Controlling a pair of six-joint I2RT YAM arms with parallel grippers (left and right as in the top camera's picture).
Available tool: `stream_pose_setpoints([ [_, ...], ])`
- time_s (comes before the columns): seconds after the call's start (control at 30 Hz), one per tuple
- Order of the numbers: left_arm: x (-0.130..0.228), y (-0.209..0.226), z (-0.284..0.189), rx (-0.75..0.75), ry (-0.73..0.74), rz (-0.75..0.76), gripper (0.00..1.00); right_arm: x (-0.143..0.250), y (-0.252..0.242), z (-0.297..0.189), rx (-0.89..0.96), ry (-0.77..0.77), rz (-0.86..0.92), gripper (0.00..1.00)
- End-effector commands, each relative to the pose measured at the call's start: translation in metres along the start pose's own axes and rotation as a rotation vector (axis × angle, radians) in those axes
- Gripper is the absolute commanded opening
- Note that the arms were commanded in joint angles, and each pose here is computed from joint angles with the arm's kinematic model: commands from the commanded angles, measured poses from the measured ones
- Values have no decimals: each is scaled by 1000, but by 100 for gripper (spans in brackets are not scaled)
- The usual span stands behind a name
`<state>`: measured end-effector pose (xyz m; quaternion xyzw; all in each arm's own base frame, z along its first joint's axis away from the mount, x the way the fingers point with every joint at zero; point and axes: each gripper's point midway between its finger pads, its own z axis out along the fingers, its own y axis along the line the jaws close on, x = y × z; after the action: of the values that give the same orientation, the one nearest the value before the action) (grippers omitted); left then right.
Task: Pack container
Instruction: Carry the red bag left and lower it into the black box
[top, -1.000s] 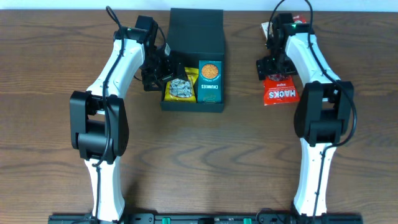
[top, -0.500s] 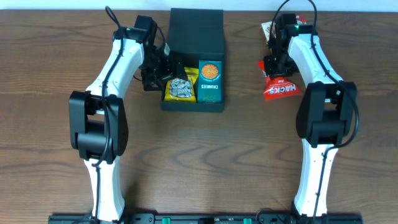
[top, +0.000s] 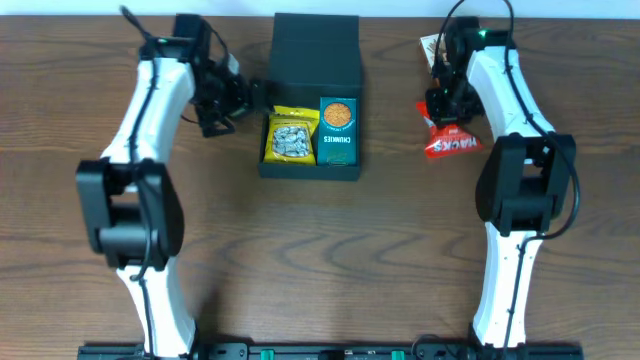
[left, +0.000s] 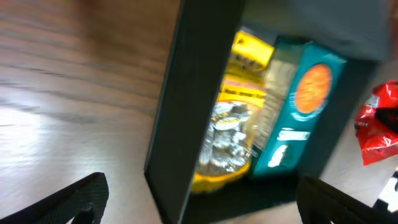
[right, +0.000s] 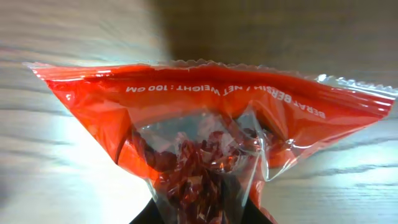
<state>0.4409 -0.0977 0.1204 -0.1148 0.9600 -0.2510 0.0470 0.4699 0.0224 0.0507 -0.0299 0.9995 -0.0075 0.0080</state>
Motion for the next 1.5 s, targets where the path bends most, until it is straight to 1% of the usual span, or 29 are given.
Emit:
stream_pose_setpoints([
  [0.0, -9, -6, -58, -29, -145, 45, 97, -24, 28, -55, -90, -135, 6, 10],
  [0.1, -8, 1, -91, -43, -209, 32, 96, -29, 63, -88, -166, -187, 50, 11],
  [0.17, -6, 5, -109, -41, -242, 18, 96, -29, 93, -101, -218, -201, 82, 11],
  [0.27, -3, 13, -135, -42, -289, -8, 96, -26, 137, -106, -250, -207, 122, 11],
  [0.37, 0, 24, -156, -53, -328, -38, 96, -20, 192, -108, -279, -229, 101, 10],
  [0.43, 3, 30, -164, -56, -336, -60, 95, -15, 223, -109, -266, -258, 123, 9],
  [0.5, 7, 36, -166, -63, -325, -78, 95, -11, 241, -109, -218, -295, 175, 11],
  [0.6, 14, 41, -166, -74, -298, -77, 95, -2, 261, -107, -171, -332, 244, 11],
  [0.7, 16, 41, -165, -77, -288, -68, 95, 4, 289, -102, -180, -357, 221, 12],
  [0.8, 17, 41, -165, -78, -285, -70, 95, 13, 303, -90, -174, -345, 206, 11],
  [1.0, 18, 42, -165, -80, -281, -56, 96, 19, 300, -55, -113, -290, 215, 9],
  [1.1, 17, 41, -165, -80, -285, -51, 95, 17, 299, -42, -101, -276, 214, 11],
  [1.27, 15, 41, -166, -79, -291, -48, 95, 20, 307, -22, -98, -240, 161, 14],
  [1.3, 15, 41, -166, -79, -291, -47, 95, 21, 306, -16, -90, -231, 160, 18],
  [1.33, 15, 41, -166, -80, -291, -44, 95, 21, 306, -16, -88, -230, 153, 25],
  [1.4, 15, 41, -165, -81, -291, -40, 95, 20, 307, -14, -87, -231, 132, 58],
  [1.43, 15, 41, -166, -81, -292, -40, 95, 18, 308, -15, -90, -240, 103, 82],
  [1.47, 15, 41, -166, -81, -293, -36, 95, 16, 310, -16, -94, -250, 74, 94],
])
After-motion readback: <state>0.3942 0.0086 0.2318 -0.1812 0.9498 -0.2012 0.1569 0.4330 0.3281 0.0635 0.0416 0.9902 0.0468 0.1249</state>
